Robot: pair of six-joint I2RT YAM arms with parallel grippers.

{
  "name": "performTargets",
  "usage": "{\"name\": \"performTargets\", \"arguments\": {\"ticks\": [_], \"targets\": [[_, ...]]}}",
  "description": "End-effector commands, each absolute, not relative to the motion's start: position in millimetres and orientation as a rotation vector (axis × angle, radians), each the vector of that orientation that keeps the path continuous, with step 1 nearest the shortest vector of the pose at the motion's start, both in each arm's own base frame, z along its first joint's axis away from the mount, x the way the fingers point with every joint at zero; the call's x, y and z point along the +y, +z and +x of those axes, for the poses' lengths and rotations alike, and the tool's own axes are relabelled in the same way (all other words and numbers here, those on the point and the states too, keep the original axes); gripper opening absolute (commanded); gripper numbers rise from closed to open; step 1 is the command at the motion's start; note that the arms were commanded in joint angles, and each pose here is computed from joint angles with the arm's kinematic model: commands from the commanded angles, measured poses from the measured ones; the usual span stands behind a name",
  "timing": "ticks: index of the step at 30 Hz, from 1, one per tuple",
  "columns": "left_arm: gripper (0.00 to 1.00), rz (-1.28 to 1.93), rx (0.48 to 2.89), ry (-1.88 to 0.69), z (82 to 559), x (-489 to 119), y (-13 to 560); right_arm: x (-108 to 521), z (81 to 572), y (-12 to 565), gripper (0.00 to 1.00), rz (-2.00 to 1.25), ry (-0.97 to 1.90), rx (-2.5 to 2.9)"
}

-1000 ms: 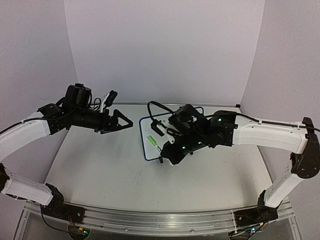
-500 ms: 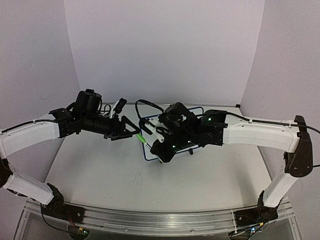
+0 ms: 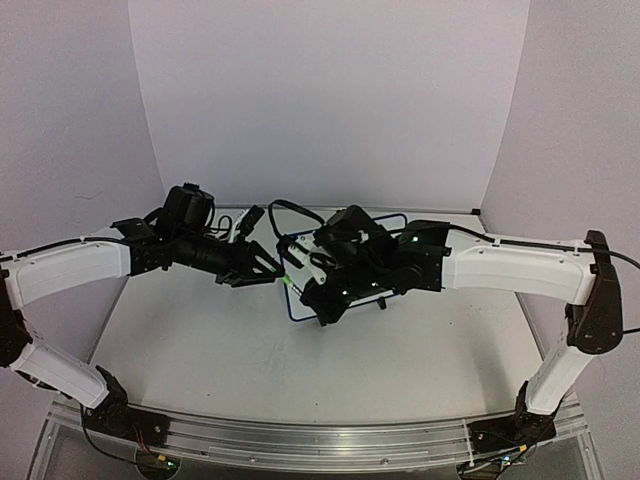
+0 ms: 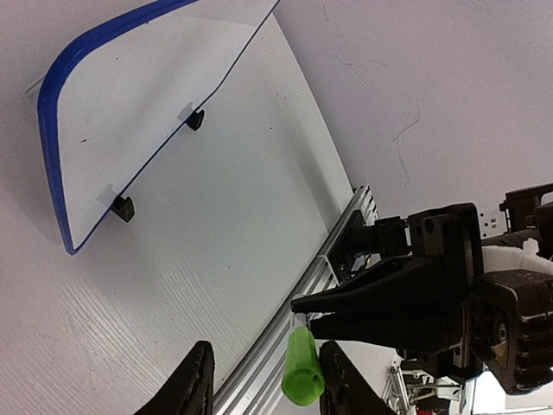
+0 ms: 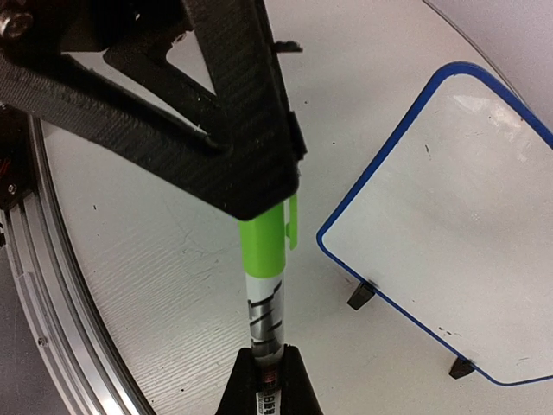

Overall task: Write a sentence on the whiteboard
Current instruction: Pass from the right arm to the left, then open the pen cap from the whiteboard marker.

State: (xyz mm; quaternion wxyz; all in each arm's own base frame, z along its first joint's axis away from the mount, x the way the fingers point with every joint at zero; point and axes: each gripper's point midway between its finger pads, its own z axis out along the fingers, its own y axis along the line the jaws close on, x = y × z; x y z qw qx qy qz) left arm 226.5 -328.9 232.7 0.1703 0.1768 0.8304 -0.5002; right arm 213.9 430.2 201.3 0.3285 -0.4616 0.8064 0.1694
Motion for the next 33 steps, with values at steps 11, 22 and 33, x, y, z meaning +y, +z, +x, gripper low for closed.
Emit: {"name": "performTargets", "arguments": {"ticks": [11,22,33], "targets": [[0.0,0.474,2.206,-1.508,232,-337,262,433,226,233,0.38,-1.048,0.558,2.058],[0.0,0.342,1.853,-1.669,247,-313,329,413,251,291,0.86,-0.559,1.296,1.886],[0.0,0.332,1.698,-1.833,241,-310,349,430,240,332,0.75,-0.458,1.703,1.619]]}}
